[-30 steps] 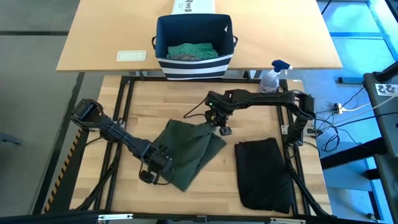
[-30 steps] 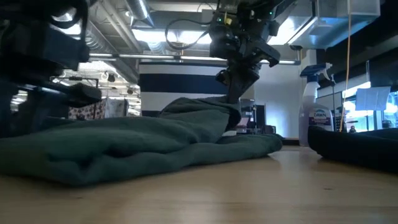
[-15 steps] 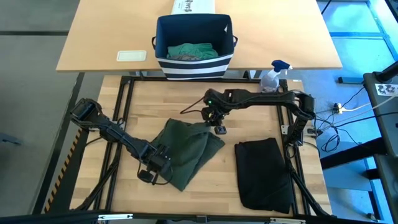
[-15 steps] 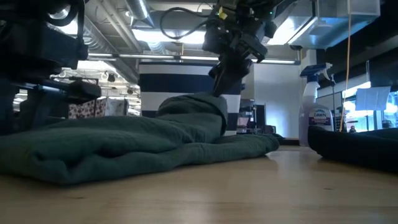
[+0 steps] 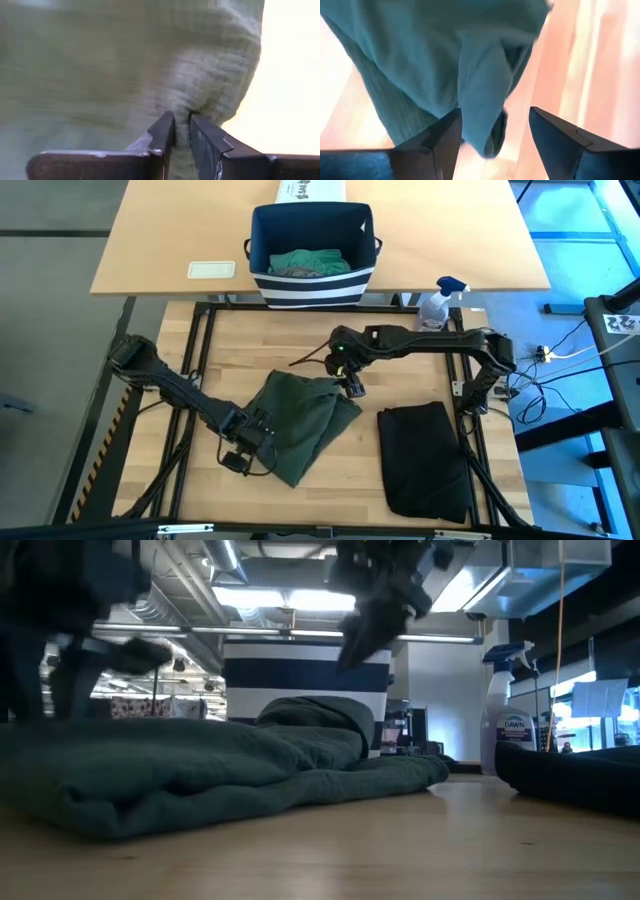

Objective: Fold Laundry from Bin
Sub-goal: Fold the green polo shirt

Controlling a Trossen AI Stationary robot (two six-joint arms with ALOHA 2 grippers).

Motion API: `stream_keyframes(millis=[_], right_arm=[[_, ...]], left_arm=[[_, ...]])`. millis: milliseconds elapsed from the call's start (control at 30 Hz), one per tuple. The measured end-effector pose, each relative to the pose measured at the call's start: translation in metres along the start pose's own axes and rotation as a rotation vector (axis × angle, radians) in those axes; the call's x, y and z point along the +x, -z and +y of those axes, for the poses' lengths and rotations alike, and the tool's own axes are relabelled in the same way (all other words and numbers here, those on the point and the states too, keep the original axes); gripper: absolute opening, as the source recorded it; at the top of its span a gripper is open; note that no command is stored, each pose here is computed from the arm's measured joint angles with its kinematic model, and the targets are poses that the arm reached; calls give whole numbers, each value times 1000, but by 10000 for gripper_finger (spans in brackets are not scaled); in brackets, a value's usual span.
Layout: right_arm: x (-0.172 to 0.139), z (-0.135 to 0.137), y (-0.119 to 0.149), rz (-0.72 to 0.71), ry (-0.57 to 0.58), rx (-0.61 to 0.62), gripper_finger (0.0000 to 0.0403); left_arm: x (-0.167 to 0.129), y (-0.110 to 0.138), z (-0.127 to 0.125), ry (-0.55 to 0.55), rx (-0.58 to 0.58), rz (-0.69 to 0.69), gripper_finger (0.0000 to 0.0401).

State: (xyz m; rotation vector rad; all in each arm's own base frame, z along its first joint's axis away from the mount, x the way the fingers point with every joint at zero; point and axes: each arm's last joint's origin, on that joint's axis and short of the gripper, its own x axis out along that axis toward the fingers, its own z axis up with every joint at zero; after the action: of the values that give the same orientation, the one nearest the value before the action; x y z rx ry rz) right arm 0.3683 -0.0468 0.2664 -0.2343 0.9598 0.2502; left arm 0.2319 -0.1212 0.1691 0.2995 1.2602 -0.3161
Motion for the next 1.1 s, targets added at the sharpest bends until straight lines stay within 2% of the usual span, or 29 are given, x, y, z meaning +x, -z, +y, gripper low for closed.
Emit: stream_keyframes(millis=[133, 233, 300, 433, 467, 667, 800, 933, 1100], right_arm=[[-7, 9, -17, -68, 17, -24, 217], [2, 17, -22, -115, 26, -32, 184], [12, 22, -20, -132, 21, -30, 146], [29, 27, -14, -192, -3, 8, 35], [33, 27, -13, -224, -5, 18, 18], [55, 28, 2, -428, 73, 107, 18], [73, 34, 32, -431, 140, 209, 5], [82, 38, 51, -512, 176, 282, 5], [104, 43, 72, -451, 146, 365, 5]], left_arm=[[-32, -5, 4, -106, -10, -122, 57], [-48, -4, 8, -194, -30, -204, 57], [-55, -3, 10, -226, -42, -237, 57], [-59, -5, 11, -238, -61, -286, 57], [-57, -7, 11, -234, -65, -314, 57], [-32, -10, 12, -245, -61, -472, 57], [-20, -5, 21, -315, -149, -553, 57], [-9, 4, 31, -347, -201, -616, 57], [8, 25, 44, -399, -260, -563, 57]])
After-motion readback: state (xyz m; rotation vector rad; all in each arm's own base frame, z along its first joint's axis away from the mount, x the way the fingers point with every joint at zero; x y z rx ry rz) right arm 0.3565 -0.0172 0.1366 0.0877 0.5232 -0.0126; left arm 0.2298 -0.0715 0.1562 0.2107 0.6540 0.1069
